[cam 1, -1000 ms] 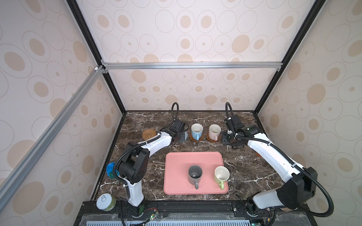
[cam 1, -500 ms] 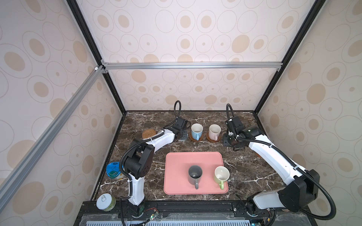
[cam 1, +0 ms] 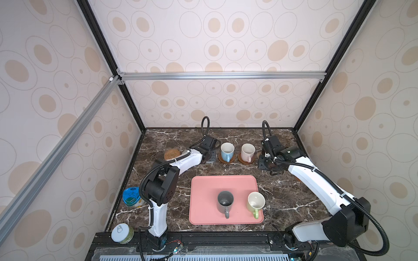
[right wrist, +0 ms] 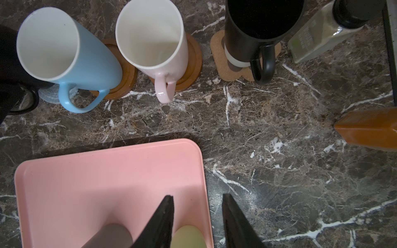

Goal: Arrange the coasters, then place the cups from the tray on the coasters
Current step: 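Lower the black mug onto the grey coaster beside the light-blue mug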

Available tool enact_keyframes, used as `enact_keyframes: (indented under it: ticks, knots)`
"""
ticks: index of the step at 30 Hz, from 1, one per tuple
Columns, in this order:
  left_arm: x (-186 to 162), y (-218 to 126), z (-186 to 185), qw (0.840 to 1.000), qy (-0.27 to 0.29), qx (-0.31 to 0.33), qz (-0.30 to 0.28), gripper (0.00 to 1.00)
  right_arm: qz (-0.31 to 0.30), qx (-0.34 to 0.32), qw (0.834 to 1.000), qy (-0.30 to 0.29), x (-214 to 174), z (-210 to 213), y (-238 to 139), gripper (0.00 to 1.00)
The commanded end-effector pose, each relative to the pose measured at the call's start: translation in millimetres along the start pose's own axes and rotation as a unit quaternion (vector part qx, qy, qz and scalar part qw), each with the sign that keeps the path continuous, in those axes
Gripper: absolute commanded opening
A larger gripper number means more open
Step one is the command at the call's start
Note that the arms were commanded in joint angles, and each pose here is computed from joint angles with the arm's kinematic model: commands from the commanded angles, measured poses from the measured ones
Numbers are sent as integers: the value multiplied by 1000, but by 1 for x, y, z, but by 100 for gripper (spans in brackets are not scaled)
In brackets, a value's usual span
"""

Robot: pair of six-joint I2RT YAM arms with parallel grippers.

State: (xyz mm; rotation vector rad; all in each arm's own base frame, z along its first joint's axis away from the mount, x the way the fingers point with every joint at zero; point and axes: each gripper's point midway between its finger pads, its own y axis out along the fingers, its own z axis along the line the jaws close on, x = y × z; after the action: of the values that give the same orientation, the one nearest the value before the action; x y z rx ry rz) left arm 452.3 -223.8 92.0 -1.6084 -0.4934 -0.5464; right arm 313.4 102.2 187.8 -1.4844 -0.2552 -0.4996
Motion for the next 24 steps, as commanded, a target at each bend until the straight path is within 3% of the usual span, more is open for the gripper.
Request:
enact_keyframes:
  ticks: [1,24]
  knots:
    - [30,-8,1,999,-12,2,-52,6,2,-9,1000,11,-5,-9,-2,41]
    - [6,11,5,999,-19,7,-29,6,8,-10,1000,12,-9,-10,1,41]
